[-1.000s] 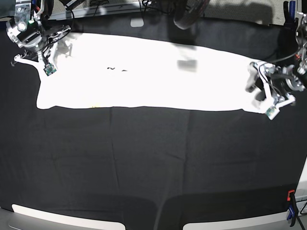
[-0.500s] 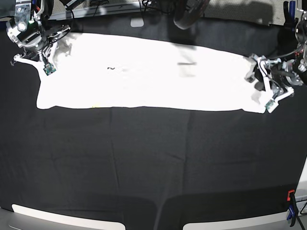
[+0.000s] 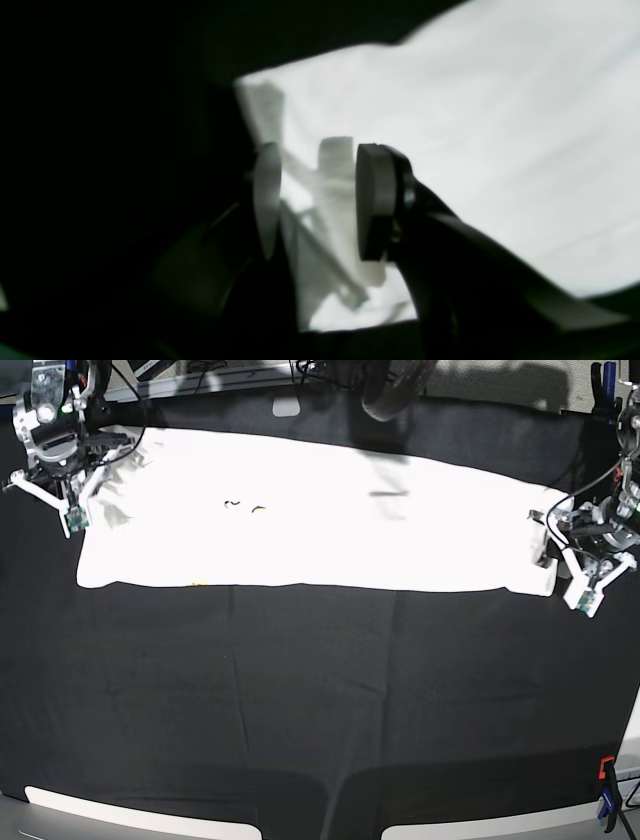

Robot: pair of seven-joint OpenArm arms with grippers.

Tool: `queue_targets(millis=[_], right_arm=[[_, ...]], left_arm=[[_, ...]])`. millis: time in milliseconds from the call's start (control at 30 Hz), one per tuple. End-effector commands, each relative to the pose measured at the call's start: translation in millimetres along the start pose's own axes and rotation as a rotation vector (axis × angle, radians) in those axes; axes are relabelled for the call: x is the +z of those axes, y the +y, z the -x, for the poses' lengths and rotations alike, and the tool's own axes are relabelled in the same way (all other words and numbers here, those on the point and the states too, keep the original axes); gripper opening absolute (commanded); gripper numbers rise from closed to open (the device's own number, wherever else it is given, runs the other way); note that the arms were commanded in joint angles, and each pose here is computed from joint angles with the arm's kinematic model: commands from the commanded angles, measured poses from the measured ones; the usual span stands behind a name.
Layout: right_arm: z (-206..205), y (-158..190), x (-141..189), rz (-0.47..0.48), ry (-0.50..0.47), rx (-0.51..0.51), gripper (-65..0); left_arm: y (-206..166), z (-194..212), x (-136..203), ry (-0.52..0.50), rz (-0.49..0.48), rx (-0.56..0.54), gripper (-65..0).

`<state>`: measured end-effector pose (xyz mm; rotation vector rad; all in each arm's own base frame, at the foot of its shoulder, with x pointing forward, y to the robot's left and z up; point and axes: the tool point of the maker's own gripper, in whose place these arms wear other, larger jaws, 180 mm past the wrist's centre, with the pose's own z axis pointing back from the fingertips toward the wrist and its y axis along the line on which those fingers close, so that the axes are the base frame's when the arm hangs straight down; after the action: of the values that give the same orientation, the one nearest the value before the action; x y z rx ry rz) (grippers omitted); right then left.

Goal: Layout the t-shirt on the table in an organized manner, then fold the t-shirt properly
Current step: 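Pull the strip ends apart with both grippers to straighten it, then release the strip and regrasp its ends with both grippers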

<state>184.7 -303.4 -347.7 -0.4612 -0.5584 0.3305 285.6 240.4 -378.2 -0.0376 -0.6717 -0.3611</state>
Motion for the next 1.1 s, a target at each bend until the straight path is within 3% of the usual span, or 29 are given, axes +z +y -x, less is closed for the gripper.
queue_targets(millis=[0, 167, 300, 533, 733, 800, 933, 1067], right_arm=[[-18, -8, 8, 0.021, -0.066, 0.005, -41.0], [-59, 9, 33, -0.074, -0.222, -0.019, -41.0], [-79, 14, 51, -0.100, -0.299, -0.023, -41.0], [-80, 22, 58, -0.115, -0.298, -0.055, -41.0], [-76, 23, 57, -0.114, -0.278, -0.058, -41.0], [-76, 23, 57, -0.114, -0.277, -0.058, -41.0], [-76, 23, 57, -0.114, -0.276, -0.058, -41.0], [-76, 24, 57, -0.119, -0.277, -0.060, -41.0]], left_arm=[[9, -16, 6, -0.050, -0.020, -0.008, -41.9], [8, -22, 6, -0.083, -0.020, -0.006, -41.9], [29, -43, 9, -0.200, -0.122, 0.040, -41.9], [49, -52, -3, -0.168, -0.114, 0.140, -41.9], [55, -67, 0, -0.178, -0.125, 0.130, -41.7], [60, -69, 1, -0.182, -0.154, 0.103, -36.9], [70, -64, 3, -0.155, -0.215, 0.044, -20.4], [68, -55, 1, -0.102, -0.206, 0.059, -20.3]])
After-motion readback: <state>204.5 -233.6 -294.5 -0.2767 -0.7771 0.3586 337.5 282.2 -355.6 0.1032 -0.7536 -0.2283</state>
